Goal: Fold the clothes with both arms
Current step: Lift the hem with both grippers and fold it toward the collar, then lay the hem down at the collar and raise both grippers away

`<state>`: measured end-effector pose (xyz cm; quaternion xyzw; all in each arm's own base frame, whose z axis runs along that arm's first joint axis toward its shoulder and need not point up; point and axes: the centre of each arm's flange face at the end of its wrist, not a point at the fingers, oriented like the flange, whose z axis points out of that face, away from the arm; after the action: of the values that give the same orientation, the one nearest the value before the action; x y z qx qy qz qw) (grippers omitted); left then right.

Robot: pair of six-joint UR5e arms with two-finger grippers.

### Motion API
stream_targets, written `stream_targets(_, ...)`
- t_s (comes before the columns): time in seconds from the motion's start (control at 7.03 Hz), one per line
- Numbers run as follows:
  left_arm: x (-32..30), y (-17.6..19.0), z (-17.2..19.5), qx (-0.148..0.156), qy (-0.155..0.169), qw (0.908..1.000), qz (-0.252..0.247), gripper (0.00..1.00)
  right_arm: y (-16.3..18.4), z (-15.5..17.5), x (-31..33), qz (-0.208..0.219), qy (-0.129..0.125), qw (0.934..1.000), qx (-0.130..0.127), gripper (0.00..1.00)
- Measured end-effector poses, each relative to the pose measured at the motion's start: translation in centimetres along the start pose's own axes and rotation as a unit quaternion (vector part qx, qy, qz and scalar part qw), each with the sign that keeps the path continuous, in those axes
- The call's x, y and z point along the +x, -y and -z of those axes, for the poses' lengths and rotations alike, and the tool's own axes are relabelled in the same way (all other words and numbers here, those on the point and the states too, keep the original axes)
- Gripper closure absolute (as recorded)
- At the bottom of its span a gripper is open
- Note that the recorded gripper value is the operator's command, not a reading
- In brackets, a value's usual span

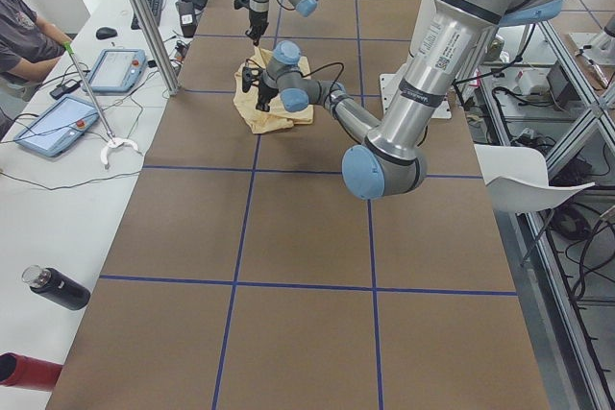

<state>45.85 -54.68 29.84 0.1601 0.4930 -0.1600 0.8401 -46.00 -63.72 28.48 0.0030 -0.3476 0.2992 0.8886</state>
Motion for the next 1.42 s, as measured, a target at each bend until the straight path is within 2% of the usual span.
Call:
stream_targets(0.43,-2.7,0.3,-4.2,0.003,-0.004,1.0000,0.000,1.00,0.9,-2.7,-1.0,0.007,-0.004,1.0000,0.005,1.00)
stream_targets(1.14,-4.2,0.4,-5.6,0.005,0.002,1.0000,0.001,1.00,1.9,-4.2,-1.6,0.010,-0.019,0.9996,0.019,1.00)
stream_targets(1.28,-4.3,0.4,-5.6,0.006,0.003,1.0000,0.001,0.68,2.0,-4.2,-1.6,0.010,-0.019,0.9996,0.020,1.00)
stream_targets(1.42,-4.3,0.5,-5.7,0.007,0.003,1.0000,0.001,0.61,2.1,-4.0,-1.8,0.010,-0.018,0.9996,0.021,0.57)
